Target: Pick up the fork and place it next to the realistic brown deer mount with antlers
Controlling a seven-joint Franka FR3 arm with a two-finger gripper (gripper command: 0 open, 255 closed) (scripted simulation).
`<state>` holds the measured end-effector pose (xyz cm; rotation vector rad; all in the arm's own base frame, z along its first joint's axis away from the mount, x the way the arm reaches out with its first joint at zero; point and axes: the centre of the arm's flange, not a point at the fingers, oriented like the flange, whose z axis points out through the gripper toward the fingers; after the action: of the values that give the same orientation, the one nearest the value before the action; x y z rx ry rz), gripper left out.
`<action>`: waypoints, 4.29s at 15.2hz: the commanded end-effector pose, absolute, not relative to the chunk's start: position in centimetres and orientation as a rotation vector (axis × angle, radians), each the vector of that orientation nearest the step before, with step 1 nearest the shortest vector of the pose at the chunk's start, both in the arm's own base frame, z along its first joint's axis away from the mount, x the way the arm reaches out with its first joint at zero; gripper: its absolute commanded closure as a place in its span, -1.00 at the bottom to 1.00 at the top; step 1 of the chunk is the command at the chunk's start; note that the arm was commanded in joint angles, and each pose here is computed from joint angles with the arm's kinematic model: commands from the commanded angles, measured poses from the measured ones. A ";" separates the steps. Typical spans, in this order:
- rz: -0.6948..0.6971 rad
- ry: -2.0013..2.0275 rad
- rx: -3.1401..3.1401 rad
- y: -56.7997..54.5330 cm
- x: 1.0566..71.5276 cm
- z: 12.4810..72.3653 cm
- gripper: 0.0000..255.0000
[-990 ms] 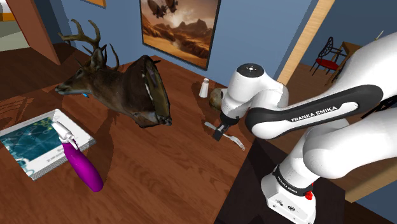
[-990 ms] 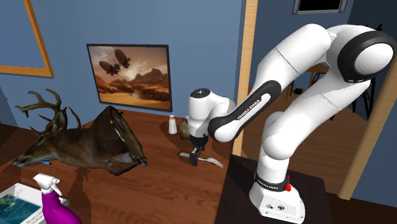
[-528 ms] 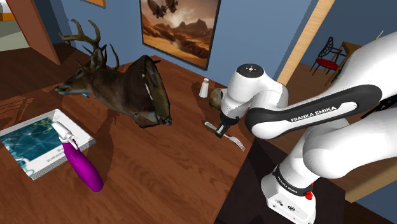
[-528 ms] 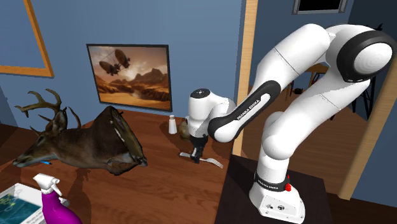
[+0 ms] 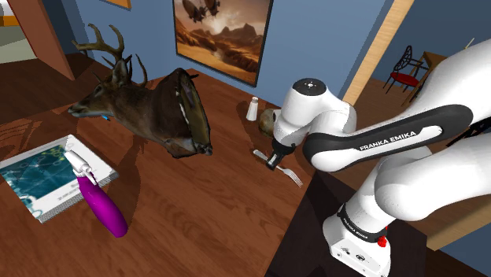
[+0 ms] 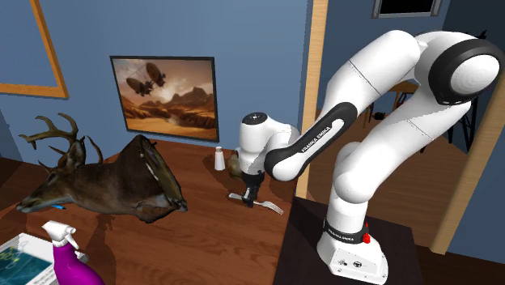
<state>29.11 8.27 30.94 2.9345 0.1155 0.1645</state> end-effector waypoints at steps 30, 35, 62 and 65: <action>0.159 0.115 2.934 8.2 29.1 46.6 1.00; 0.159 0.115 2.934 8.2 29.1 49.3 1.00; 0.159 0.115 2.934 8.2 29.1 63.5 1.00; 0.159 0.115 2.934 8.2 29.1 65.1 1.00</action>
<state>29.12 8.11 64.61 2.9344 0.1150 0.1595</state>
